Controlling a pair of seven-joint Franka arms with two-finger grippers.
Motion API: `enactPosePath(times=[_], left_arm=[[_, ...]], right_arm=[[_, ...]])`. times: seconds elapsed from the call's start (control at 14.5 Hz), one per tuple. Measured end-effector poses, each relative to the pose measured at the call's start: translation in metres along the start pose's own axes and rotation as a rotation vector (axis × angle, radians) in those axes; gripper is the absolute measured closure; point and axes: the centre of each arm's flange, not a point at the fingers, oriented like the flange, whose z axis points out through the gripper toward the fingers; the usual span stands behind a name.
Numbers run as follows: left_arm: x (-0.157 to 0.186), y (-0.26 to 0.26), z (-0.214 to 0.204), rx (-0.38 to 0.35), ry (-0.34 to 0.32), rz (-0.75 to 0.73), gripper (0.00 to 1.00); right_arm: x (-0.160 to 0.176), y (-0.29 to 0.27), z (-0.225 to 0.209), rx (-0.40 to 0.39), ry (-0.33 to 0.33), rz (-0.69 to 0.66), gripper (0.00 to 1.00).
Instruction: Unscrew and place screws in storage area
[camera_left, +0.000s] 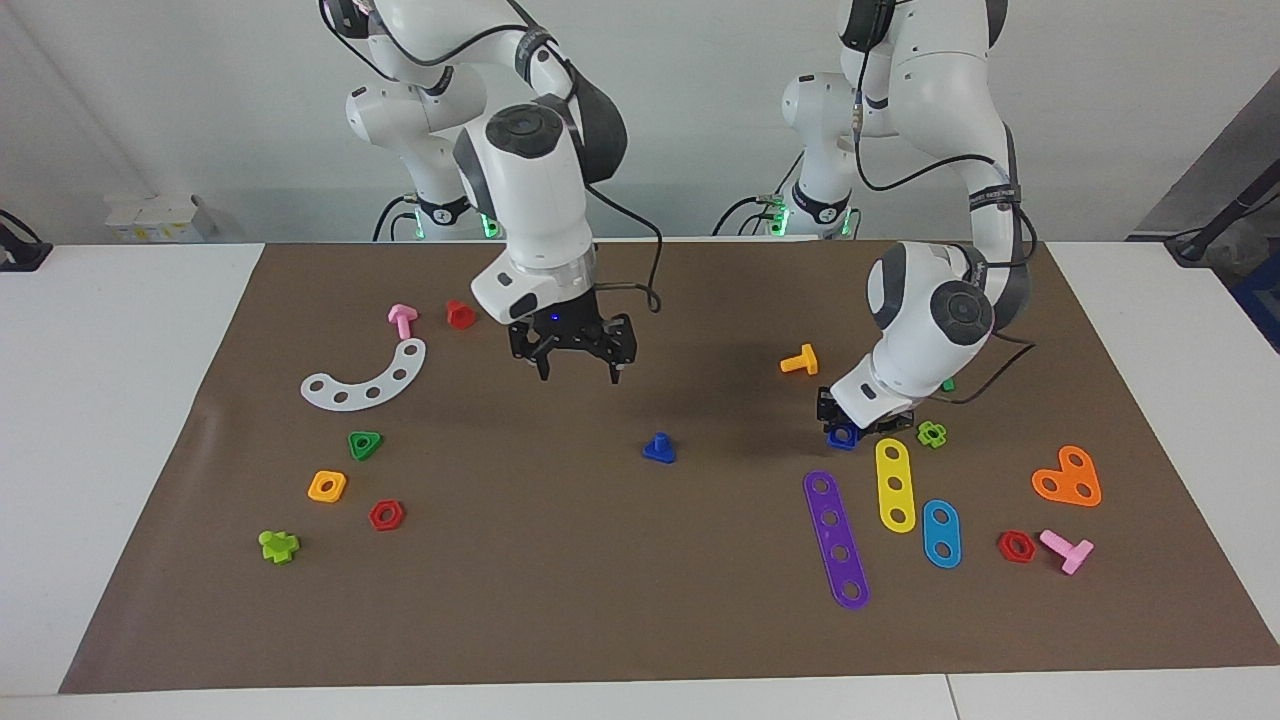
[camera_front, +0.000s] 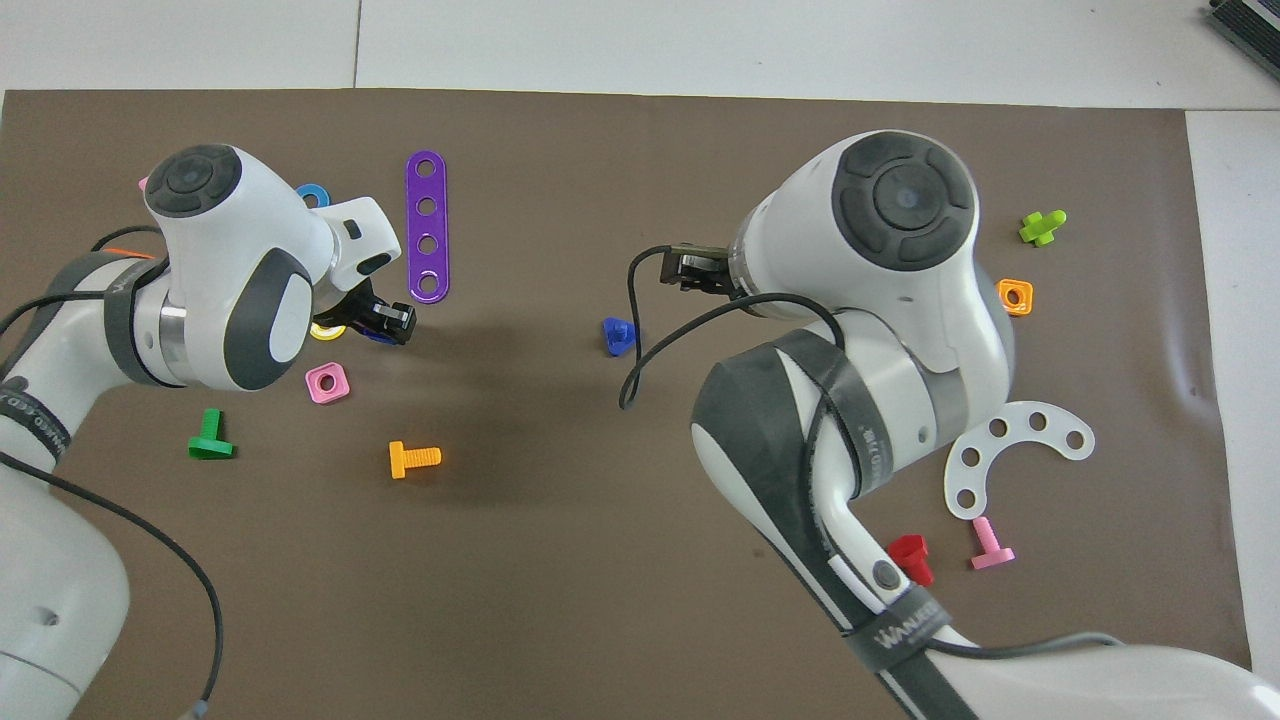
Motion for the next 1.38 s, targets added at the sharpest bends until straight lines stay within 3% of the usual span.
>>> enactPosePath(times=[0.41, 0.76, 0.83, 0.89, 1.03, 1.1, 1.38], left_arm=[[-0.011, 0.008, 0.019, 0.014, 0.088, -0.017, 0.53], [-0.009, 0.032, 0.021, 0.014, 0.105, -0.042, 0.53], [-0.009, 0.034, 0.021, 0.014, 0.105, -0.04, 0.53], [-0.009, 0.035, 0.021, 0.014, 0.104, -0.038, 0.53], [-0.01, 0.036, 0.022, 0.014, 0.103, -0.038, 0.53], [-0.01, 0.036, 0.023, 0.014, 0.101, -0.038, 0.53], [-0.013, 0.035, 0.028, 0.016, 0.09, -0.038, 0.52]], right_arm=[[-0.005, -0.043, 0.093, 0.005, -0.008, -0.041, 0.0], [-0.019, -0.074, 0.153, -0.005, -0.019, -0.078, 0.04], [-0.021, -0.078, 0.157, -0.002, -0.016, -0.084, 0.08], [-0.024, -0.081, 0.16, 0.0, -0.016, -0.089, 0.19], [-0.031, -0.087, 0.162, -0.003, -0.023, -0.1, 0.23], [-0.033, -0.086, 0.165, -0.008, -0.028, -0.101, 0.35], [-0.04, -0.08, 0.179, -0.032, -0.057, -0.101, 0.38]])
